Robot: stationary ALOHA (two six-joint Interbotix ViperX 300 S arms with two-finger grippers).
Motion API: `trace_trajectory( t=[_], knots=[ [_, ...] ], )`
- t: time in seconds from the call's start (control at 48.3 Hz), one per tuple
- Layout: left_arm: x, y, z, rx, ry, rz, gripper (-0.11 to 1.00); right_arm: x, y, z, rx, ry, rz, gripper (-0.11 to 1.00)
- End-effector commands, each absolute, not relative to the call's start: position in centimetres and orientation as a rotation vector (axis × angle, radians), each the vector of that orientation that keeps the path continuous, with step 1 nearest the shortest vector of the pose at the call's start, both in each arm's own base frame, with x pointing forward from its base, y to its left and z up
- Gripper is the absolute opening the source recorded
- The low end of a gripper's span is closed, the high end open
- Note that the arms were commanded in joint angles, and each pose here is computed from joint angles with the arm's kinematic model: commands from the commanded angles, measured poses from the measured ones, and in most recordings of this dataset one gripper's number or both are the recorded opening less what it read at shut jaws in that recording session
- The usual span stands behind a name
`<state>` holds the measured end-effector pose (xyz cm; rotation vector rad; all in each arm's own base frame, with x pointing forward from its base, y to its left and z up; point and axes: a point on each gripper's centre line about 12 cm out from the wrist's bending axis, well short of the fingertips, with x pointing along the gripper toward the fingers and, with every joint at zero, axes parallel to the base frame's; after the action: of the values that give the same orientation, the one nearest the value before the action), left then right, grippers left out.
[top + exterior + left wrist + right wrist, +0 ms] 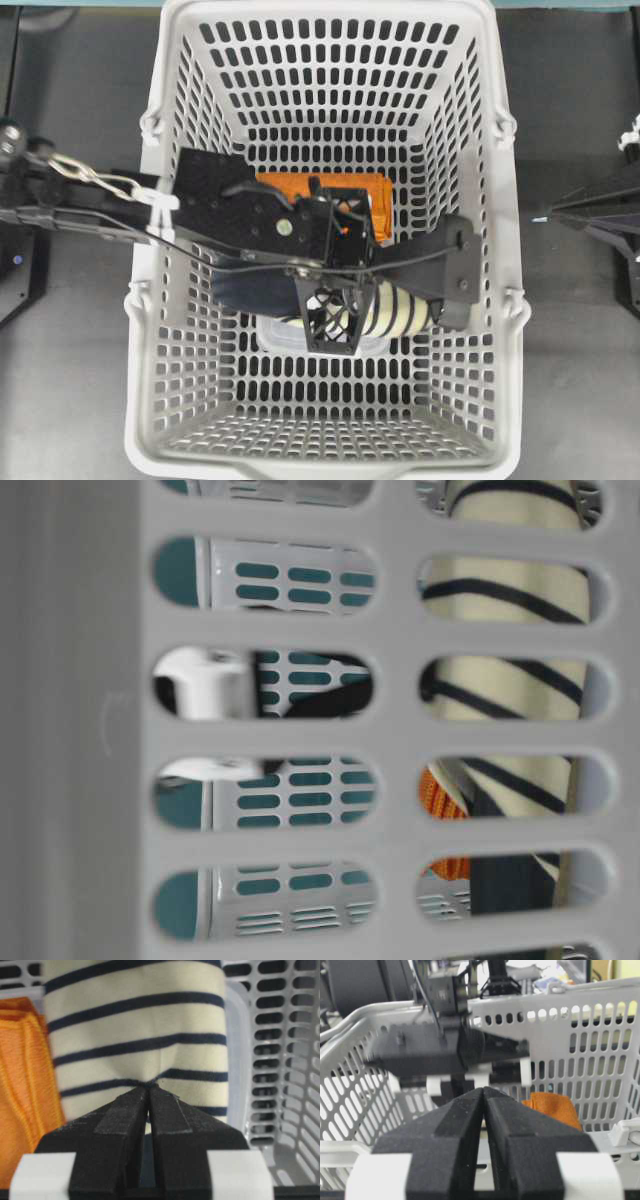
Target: Pick up the slipper from the shopping basket with the left arm.
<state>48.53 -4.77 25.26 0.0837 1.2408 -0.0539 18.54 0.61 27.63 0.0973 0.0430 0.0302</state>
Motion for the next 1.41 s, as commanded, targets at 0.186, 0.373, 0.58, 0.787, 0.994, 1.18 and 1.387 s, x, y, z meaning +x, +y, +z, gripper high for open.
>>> trace_trajectory(
  t=[0.186,0.373,0.58,0.787,0.994,1.18,1.387],
  knots=[
    [48.3,-4.6,33.7,0.075,1.180,-0.044,0.01,18.7,0.6,27.9,0.102,0.037,0.031,0.00],
    [47.5,-4.5,36.9,0.076,1.241,-0.038,0.01,18.7,0.6,27.9,0.102,0.037,0.031,0.00],
    [46.9,-4.5,39.8,0.069,1.267,-0.033,0.01,18.6,0.6,27.9,0.102,0.037,0.031,0.00],
    [47.2,-4.4,40.2,0.065,1.258,-0.029,0.01,18.6,0.6,27.9,0.102,0.032,0.030,0.00],
    [47.1,-4.2,40.2,0.063,1.264,-0.026,0.01,18.5,0.6,28.0,0.102,0.029,0.032,0.00],
    [47.1,-4.2,40.1,0.056,1.277,-0.018,0.01,18.5,0.6,28.0,0.102,0.028,0.030,0.00],
    [47.1,-4.1,40.1,0.055,1.277,-0.018,0.01,18.5,0.6,28.0,0.102,0.028,0.032,0.00]
  ],
)
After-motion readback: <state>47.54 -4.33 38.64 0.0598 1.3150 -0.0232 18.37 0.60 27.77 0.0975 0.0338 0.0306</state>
